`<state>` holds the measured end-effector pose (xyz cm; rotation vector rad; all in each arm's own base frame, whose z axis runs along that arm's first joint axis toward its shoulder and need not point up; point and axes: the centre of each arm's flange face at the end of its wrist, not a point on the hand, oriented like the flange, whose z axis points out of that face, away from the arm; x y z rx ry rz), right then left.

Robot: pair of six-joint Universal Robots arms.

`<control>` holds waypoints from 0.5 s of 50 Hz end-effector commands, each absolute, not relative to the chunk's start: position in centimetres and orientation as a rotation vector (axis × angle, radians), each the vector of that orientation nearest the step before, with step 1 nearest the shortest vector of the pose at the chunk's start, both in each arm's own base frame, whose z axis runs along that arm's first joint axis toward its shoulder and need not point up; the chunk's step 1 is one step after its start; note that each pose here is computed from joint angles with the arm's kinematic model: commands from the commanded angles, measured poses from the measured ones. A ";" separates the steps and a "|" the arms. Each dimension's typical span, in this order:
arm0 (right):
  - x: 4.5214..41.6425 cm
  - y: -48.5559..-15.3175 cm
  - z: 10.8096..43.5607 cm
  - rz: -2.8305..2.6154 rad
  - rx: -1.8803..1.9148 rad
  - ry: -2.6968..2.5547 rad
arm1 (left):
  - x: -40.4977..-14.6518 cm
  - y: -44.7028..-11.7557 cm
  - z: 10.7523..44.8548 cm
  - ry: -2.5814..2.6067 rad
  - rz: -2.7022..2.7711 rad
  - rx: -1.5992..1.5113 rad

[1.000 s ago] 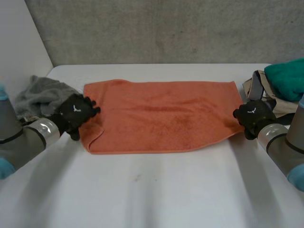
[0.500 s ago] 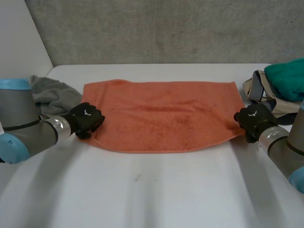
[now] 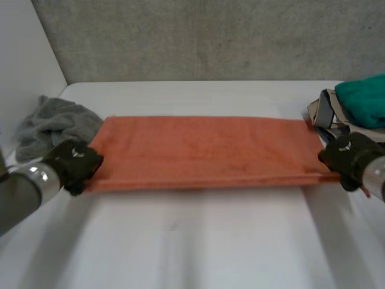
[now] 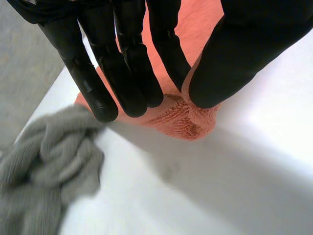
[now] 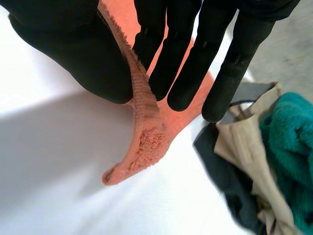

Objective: Fold the laundry.

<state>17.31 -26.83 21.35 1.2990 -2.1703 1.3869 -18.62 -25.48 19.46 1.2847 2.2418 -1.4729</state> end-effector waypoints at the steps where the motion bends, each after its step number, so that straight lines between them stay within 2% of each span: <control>1: 15.5 -22.9 21.7 1.094 1.500 -2.176 | -16.8 -18.6 18.8 2.333 -1.260 1.252; 5: 14.9 -22.4 21.0 1.021 1.534 -2.181 | -17.0 -17.0 18.2 2.337 -1.214 1.319; 9: 14.9 -22.7 20.7 1.023 1.536 -2.179 | -17.4 -18.2 18.5 2.293 -1.273 1.310; 13: 15.3 -25.1 19.1 1.074 1.534 -2.140 | -18.6 -21.5 18.6 2.230 -1.393 1.271; 14: 15.3 -26.6 18.4 1.107 1.511 -2.108 | -19.2 -23.0 18.7 2.202 -1.459 1.241; 20: 15.9 -31.1 16.3 1.252 1.412 -2.035 | -21.0 -28.5 18.3 2.142 -1.623 1.058; 25: 18.5 -33.9 15.6 1.410 1.387 -1.926 | -22.9 -32.0 16.9 2.081 -1.625 0.978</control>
